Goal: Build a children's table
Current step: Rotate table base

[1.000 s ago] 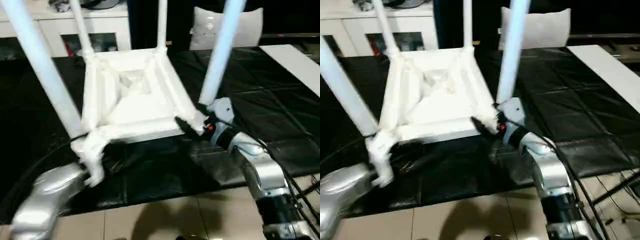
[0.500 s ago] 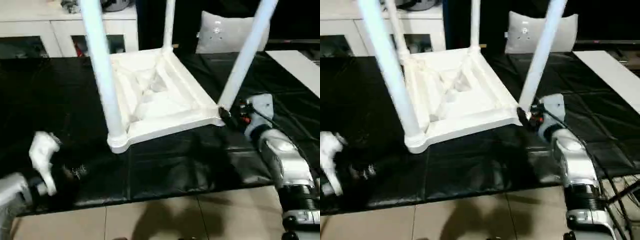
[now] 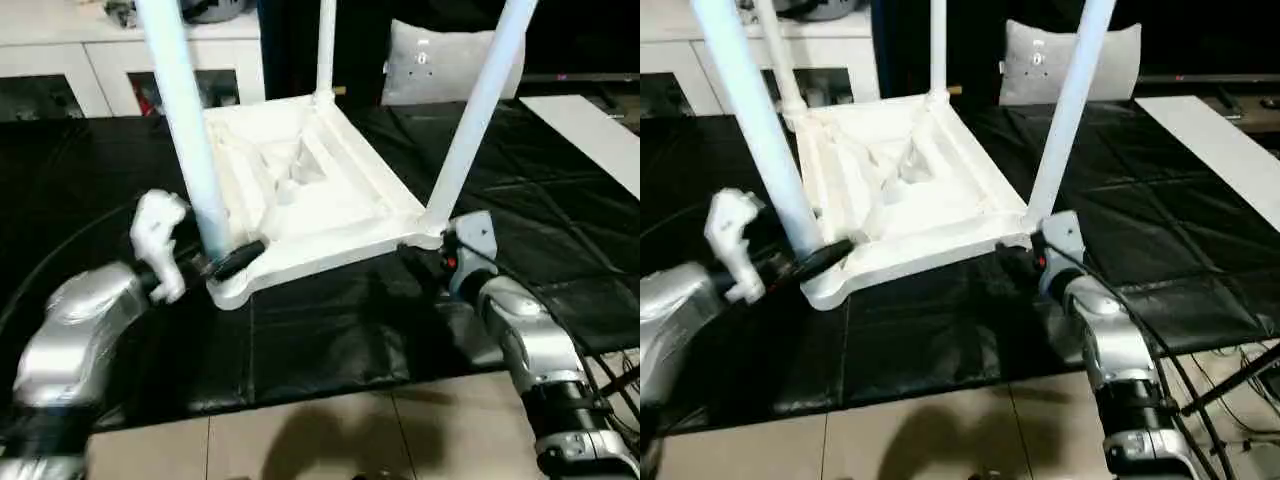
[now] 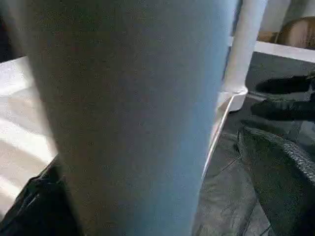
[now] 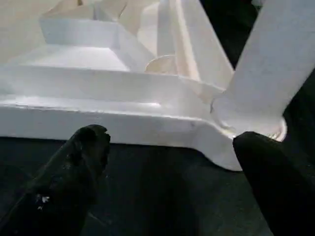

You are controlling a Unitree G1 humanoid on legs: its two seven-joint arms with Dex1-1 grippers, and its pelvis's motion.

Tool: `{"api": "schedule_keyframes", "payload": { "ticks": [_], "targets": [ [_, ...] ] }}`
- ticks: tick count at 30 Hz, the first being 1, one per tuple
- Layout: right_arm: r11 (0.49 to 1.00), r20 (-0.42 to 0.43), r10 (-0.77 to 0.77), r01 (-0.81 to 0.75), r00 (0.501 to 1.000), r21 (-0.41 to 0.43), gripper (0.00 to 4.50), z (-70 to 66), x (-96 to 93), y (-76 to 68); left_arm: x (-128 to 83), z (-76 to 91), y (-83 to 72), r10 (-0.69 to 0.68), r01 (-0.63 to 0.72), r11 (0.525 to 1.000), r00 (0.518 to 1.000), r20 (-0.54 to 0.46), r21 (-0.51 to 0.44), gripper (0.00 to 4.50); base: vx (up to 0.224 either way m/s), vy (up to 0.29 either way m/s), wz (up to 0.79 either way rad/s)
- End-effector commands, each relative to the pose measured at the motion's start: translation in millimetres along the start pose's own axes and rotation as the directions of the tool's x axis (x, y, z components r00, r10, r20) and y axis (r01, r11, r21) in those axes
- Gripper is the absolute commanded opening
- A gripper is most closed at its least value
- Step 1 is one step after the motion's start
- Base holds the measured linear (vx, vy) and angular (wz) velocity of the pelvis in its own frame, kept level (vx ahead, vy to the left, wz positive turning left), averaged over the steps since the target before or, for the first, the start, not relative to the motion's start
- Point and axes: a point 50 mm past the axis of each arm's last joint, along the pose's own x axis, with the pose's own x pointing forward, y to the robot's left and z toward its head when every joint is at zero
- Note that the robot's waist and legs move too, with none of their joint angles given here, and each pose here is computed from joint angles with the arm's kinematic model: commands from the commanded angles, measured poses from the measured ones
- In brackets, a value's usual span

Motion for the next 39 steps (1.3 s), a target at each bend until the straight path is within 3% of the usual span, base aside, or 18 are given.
{"api": "schedule_keyframes", "payload": {
  "ticks": [1,3,5,9,16,19,27,34,39],
  "targets": [
    [1.0,-0.062,-0.018,0.017,0.998,-0.019,4.5,-8.6,-0.4,-3.7,13,5.0,-10.1,-0.099,0.099,0.995,0.995,0.026,-0.003,4.42,0.0,0.0,0.0],
    [0.998,-0.106,-0.055,0.051,0.993,-0.033,4.5,-15.8,-3.3,-11.1,19,11.1,-26.2,-0.226,0.228,0.973,0.972,0.065,-0.033,4.42,0.0,0.0,0.0],
    [0.998,-0.115,-0.063,0.06,0.991,-0.031,4.5,-17.4,-4.5,-13.1,20,12.9,-31.9,-0.27,0.274,0.961,0.96,0.08,-0.048,4.42,0.0,0.0,0.0],
    [0.994,-0.167,-0.102,0.095,0.981,-0.047,4.5,-30.5,-18.4,-24.8,24,28.7,-62.3,-0.464,0.492,0.86,0.864,0.195,-0.137,4.42,0.0,0.0,0.0],
    [0.991,-0.193,-0.132,0.126,0.972,-0.045,4.5,-40.4,-21.5,-31.8,33,36.9,-77.0,-0.538,0.574,0.807,0.811,0.231,-0.137,4.42,0.0,0.0,0.0],
    [0.996,-0.171,-0.083,0.077,0.982,-0.041,4.5,-37.4,-10.5,-21.2,40,40.4,-93.2,-0.613,0.648,0.749,0.757,0.225,-0.142,4.42,0.0,0.0,0.0],
    [0.991,-0.073,0.109,-0.114,0.991,-0.074,4.5,-14.3,16.1,14.7,57,47.8,-117.4,-0.718,0.744,0.659,0.666,0.202,-0.112,4.42,0.0,0.0,0.0],
    [0.979,-0.073,0.164,-0.172,0.984,-0.109,4.5,-10.5,23.5,23.0,69,53.6,-128.6,-0.747,0.771,0.631,0.633,0.205,-0.082,4.42,0.0,0.0,0.0],
    [0.959,-0.056,0.249,-0.254,0.967,-0.122,4.5,-6.7,29.8,38.6,82,58.8,-139.4,-0.748,0.778,0.625,0.622,0.232,-0.068,4.42,0.0,0.0,0.0]
  ]
}}
